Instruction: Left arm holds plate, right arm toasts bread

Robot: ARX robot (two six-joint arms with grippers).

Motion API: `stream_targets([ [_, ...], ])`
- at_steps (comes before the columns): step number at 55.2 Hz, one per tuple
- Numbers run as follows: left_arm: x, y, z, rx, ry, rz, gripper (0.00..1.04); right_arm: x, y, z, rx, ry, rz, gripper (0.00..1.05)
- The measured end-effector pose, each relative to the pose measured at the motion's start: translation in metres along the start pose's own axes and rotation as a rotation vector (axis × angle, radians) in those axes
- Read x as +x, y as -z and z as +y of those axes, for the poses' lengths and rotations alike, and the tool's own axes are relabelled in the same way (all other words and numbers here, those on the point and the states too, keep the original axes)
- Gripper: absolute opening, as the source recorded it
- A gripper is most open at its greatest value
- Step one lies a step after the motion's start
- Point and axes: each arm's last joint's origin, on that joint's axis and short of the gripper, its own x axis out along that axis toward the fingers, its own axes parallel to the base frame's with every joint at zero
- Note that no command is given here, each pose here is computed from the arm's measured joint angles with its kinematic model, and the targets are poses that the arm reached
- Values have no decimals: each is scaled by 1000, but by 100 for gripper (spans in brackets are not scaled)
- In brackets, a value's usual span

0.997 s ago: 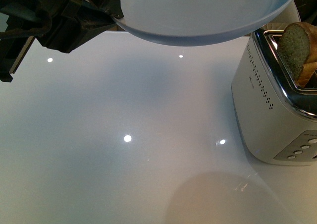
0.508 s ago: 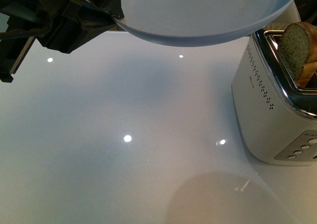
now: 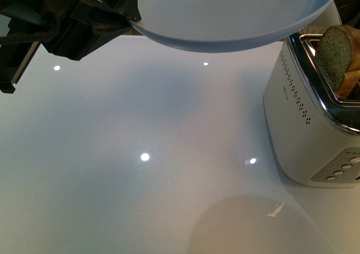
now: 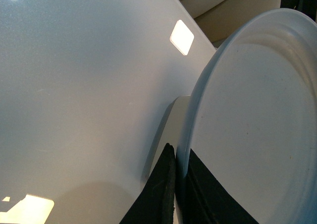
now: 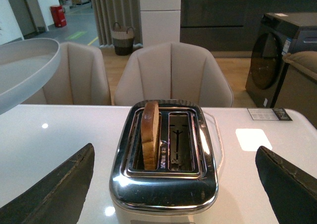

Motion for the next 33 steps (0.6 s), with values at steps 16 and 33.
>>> stream_targets([
  [16, 0, 0, 0, 0, 0, 0, 3, 0, 0, 0, 0, 0, 0, 96],
  [33, -1, -2, -2, 53, 95, -140, 3, 0, 0, 0, 0, 0, 0, 96],
])
